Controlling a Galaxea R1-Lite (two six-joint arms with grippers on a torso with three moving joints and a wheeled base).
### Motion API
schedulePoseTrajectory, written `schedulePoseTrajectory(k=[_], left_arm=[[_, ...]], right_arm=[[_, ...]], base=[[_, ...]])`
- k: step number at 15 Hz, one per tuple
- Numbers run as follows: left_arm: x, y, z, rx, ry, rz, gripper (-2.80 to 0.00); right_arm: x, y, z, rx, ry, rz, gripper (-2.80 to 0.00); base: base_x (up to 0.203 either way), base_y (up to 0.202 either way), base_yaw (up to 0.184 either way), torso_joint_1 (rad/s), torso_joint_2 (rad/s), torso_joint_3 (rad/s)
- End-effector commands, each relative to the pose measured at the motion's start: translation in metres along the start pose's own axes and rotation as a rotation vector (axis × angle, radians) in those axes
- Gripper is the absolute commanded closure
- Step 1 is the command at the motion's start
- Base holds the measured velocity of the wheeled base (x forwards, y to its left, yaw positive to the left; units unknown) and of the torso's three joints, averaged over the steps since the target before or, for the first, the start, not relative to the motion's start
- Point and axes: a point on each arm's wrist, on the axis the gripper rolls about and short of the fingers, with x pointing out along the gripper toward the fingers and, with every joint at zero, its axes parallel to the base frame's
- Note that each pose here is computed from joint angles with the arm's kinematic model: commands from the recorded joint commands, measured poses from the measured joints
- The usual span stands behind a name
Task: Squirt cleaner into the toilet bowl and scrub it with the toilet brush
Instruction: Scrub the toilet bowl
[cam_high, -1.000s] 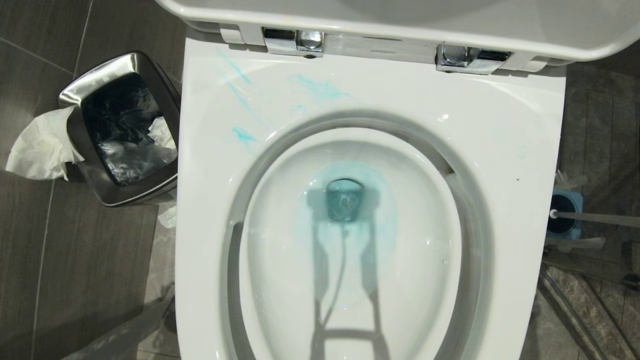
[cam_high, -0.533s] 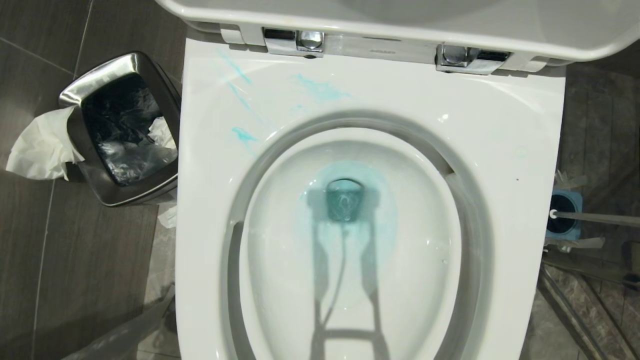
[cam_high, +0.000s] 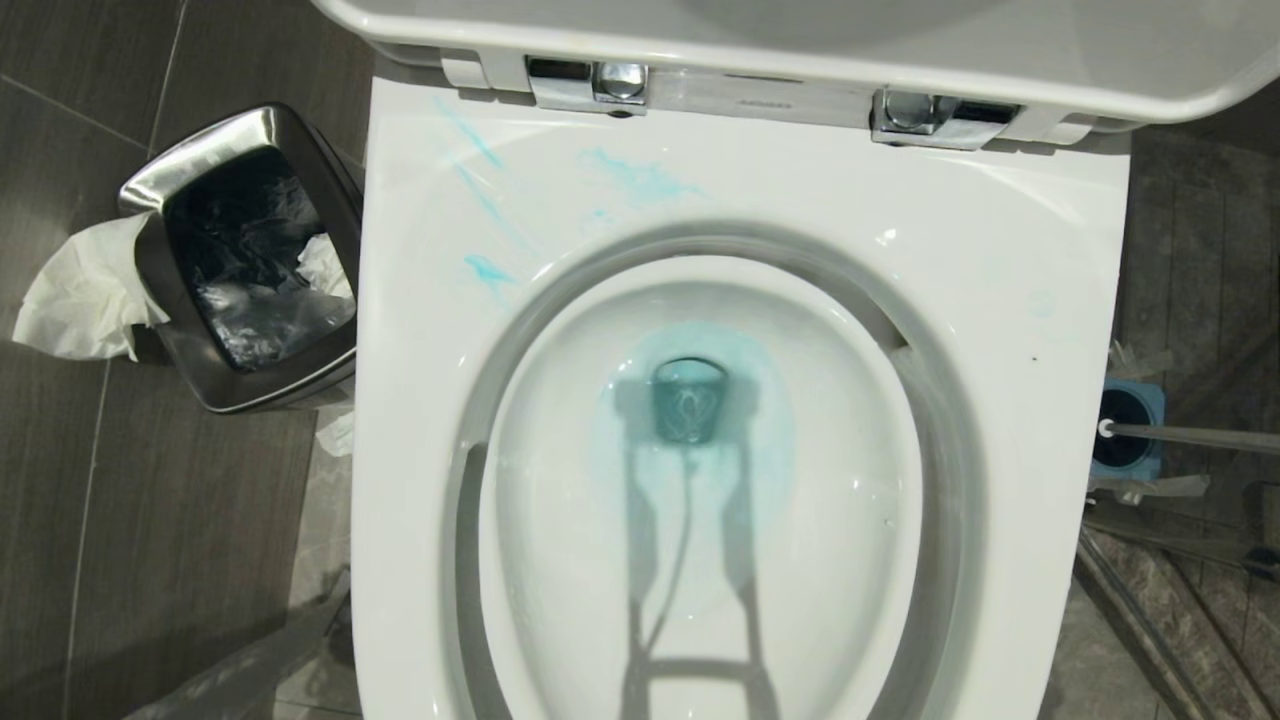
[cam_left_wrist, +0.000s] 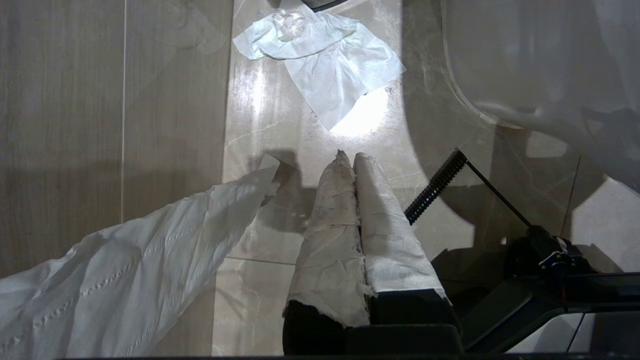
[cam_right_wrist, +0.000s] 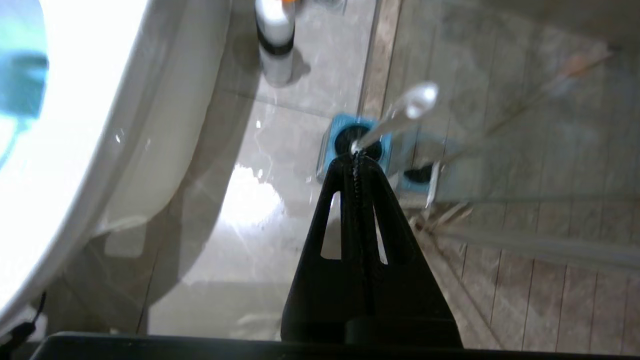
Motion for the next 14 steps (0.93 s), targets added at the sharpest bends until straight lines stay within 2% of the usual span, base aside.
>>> schedulePoseTrajectory(k=[1,3,8,14], left_arm=[[0.000,0.000,0.000,0.000,0.001,-0.001,0.00],[0.000,0.000,0.000,0.000,0.001,-0.001,0.00],[0.000,0.000,0.000,0.000,0.001,-0.001,0.00],[0.000,0.000,0.000,0.000,0.001,-0.001,0.00]], right_arm=[[0.009,0.003,-0.022,-0.009,0.076,0.007,0.00],[0.020,0.006,-0.045,-0.016,0.127,0.012,0.00],[0.036,0.012,-0.099,-0.038,0.186,0.022,0.00],[0.037,0.016,-0.108,-0.053,0.190,0.129,0.00]], base=[[0.000,0.000,0.000,0.000,0.00,0.000],[0.000,0.000,0.000,0.000,0.00,0.000],[0.000,0.000,0.000,0.000,0.00,0.000],[0.000,0.000,0.000,0.000,0.00,0.000]])
